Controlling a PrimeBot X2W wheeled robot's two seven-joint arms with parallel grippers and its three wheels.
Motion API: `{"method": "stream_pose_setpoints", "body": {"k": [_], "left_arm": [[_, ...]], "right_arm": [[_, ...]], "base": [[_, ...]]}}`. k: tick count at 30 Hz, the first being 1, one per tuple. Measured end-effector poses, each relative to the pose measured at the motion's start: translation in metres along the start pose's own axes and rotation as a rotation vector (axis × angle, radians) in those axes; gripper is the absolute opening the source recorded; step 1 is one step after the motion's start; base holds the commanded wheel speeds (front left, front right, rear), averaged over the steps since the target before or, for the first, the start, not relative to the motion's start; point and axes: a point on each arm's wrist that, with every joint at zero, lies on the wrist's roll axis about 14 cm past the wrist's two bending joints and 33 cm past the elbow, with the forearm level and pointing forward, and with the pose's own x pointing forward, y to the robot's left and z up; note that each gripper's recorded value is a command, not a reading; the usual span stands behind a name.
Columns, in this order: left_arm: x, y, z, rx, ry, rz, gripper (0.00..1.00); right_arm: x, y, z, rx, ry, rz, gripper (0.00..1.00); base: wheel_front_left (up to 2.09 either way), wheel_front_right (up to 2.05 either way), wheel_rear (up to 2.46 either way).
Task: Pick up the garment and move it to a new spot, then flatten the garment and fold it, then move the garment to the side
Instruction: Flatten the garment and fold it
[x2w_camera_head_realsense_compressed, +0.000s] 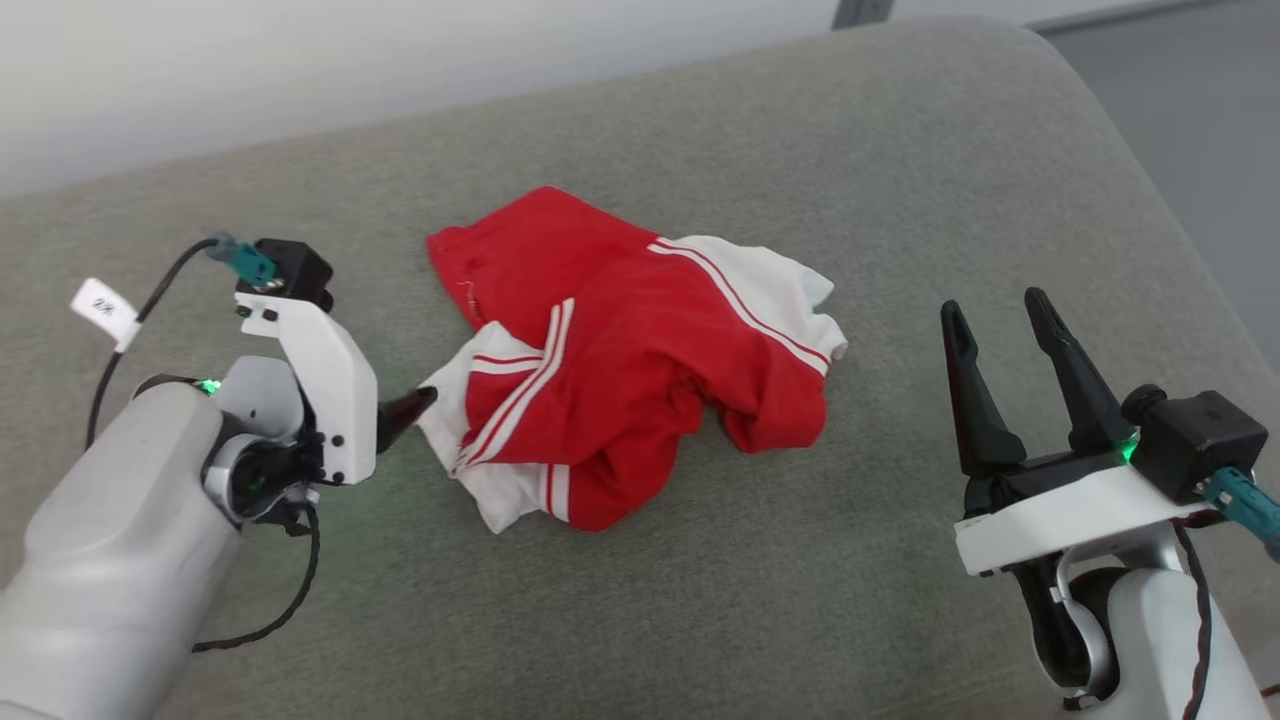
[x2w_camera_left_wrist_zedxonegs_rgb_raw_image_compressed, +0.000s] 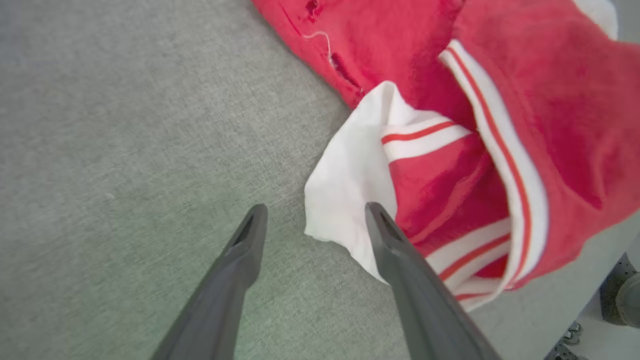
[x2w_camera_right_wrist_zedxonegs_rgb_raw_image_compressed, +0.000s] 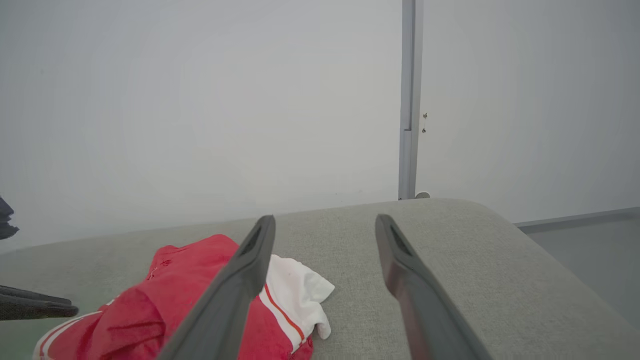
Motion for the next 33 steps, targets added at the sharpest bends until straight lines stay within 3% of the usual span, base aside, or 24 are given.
{"method": "stream_pose_setpoints", "body": {"k": [16,17,18,26,33], "left_arm": [[0.043,0.006,-0.035,0.083,0.329,0.092,1.00],[0.044,0.004,-0.035,0.088,0.341,0.085,0.06],[0.044,0.004,-0.036,0.092,0.346,0.082,0.00],[0.028,0.016,-0.034,0.061,0.309,0.087,0.00],[-0.019,0.073,-0.024,0.012,0.237,0.226,0.00]], "right_arm": [[0.000,-0.016,-0.021,0.021,0.050,-0.057,1.00],[0.001,-0.015,-0.021,0.021,0.049,-0.054,1.00],[0.002,-0.015,-0.021,0.021,0.049,-0.053,1.00],[0.011,-0.012,-0.026,0.034,0.055,-0.043,1.00],[0.019,-0.001,-0.026,0.035,0.055,-0.009,1.00]], "base": [[0.00,0.00,0.00],[0.00,0.00,0.00],[0.00,0.00,0.00],[0.00,0.00,0.00],[0.00,0.00,0.00]]}}
